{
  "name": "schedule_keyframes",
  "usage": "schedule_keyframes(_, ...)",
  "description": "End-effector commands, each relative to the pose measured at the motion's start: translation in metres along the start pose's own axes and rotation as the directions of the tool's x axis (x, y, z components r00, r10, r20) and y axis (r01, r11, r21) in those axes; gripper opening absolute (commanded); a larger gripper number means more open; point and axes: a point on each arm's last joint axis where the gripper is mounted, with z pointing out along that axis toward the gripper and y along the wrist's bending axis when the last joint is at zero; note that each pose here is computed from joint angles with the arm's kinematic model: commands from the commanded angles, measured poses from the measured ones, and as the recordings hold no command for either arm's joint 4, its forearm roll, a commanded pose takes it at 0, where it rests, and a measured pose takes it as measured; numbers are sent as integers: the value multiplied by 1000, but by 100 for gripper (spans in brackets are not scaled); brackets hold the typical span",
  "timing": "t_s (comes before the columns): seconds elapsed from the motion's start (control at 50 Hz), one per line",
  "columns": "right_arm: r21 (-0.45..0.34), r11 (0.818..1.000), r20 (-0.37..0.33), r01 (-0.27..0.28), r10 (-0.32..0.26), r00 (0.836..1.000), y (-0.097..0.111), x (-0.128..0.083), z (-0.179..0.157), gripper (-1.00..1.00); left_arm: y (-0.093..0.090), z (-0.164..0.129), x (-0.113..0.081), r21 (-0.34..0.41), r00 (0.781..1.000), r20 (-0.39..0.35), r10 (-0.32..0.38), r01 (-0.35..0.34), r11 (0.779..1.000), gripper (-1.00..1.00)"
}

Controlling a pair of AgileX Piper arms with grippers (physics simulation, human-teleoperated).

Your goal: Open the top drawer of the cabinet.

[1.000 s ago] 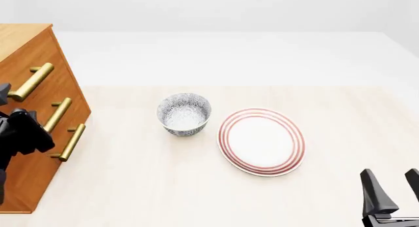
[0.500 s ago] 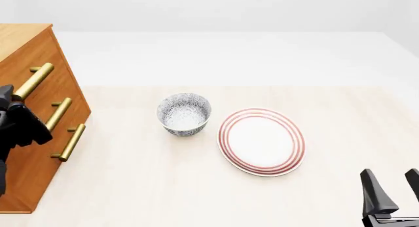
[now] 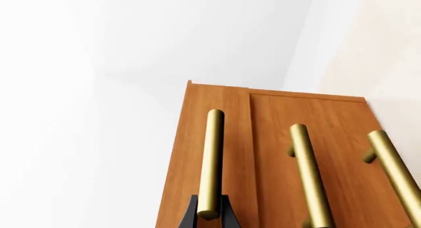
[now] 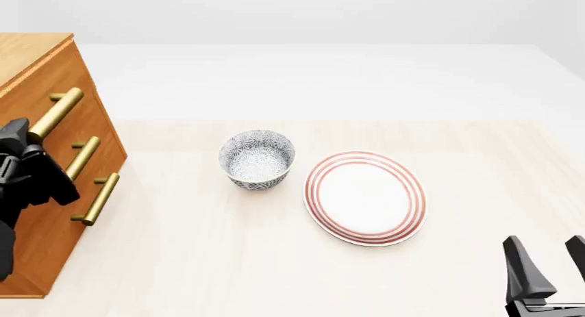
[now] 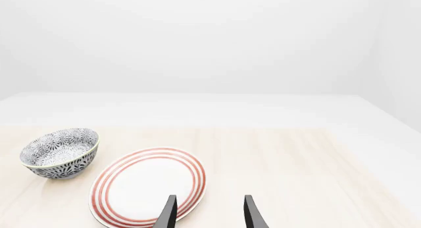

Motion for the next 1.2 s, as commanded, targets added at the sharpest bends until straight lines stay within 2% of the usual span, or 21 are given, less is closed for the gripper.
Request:
schedule_keyframes(0.02,0,1000,0,0,0,1000,0,0,0,100,-8,-9,-2,45,1000,8,29,-29,999,-100)
schedule_keyframes(0.22,0,1000,0,0,0,1000,0,0,0,100,-5,-12,-10,43,998,44,36,-38,998,-100)
schedule_keyframes(0.3,0,1000,0,0,0,1000,0,0,0,100,0,-14,-14,46,998,59,14,-17,999,-100)
schedule_keyframes(0.38,0,1000,0,0,0,1000,0,0,0,100,-5,-16,-17,48,997,74,27,-31,998,-100)
schedule_keyframes(0.64,0,1000,0,0,0,1000,0,0,0,100,-4,-19,-26,48,993,116,32,-38,998,-100)
schedule_keyframes(1.2,0,1000,0,0,0,1000,0,0,0,100,3,-21,-50,46,975,224,-8,-3,999,-100)
